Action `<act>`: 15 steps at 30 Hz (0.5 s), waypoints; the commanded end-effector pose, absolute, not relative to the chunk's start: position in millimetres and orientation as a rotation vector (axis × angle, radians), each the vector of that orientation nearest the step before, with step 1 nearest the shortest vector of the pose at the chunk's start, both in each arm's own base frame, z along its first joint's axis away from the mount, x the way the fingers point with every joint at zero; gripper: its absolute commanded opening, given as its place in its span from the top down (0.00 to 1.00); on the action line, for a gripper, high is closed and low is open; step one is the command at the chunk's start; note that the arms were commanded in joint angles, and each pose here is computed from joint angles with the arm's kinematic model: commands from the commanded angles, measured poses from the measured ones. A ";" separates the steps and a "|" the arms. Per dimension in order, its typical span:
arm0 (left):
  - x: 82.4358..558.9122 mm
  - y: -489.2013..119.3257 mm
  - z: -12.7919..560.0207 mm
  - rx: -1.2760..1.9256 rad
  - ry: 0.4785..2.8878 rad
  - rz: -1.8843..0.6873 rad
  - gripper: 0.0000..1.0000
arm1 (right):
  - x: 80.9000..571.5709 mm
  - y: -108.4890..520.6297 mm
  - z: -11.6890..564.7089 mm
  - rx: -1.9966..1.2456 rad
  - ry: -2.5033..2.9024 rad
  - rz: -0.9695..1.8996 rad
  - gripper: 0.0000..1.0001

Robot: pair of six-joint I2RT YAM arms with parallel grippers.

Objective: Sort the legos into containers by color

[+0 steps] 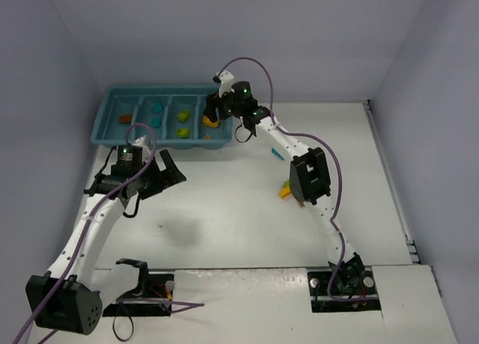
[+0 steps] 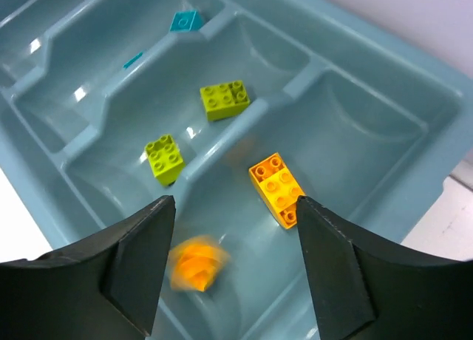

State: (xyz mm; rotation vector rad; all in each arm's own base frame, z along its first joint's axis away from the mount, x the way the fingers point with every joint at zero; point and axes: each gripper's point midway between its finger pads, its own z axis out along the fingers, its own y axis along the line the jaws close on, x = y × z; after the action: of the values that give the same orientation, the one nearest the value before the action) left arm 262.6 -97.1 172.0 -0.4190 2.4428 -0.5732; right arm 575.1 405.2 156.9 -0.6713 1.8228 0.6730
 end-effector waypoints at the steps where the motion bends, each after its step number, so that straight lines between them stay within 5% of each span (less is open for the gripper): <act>1: 273.1 -108.4 183.0 -0.485 2.349 -0.702 0.10 | 593.2 396.9 242.6 -0.591 1.618 0.614 0.36; 15: 284.8 -145.0 181.1 -0.059 2.383 -0.517 0.10 | 518.9 234.0 256.6 -0.291 1.845 0.551 0.41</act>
State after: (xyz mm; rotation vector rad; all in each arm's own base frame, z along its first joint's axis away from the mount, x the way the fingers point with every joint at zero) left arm 262.2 -132.6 152.7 -0.2169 2.4911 -0.5876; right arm 529.7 277.9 178.4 -0.4260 1.9886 0.5329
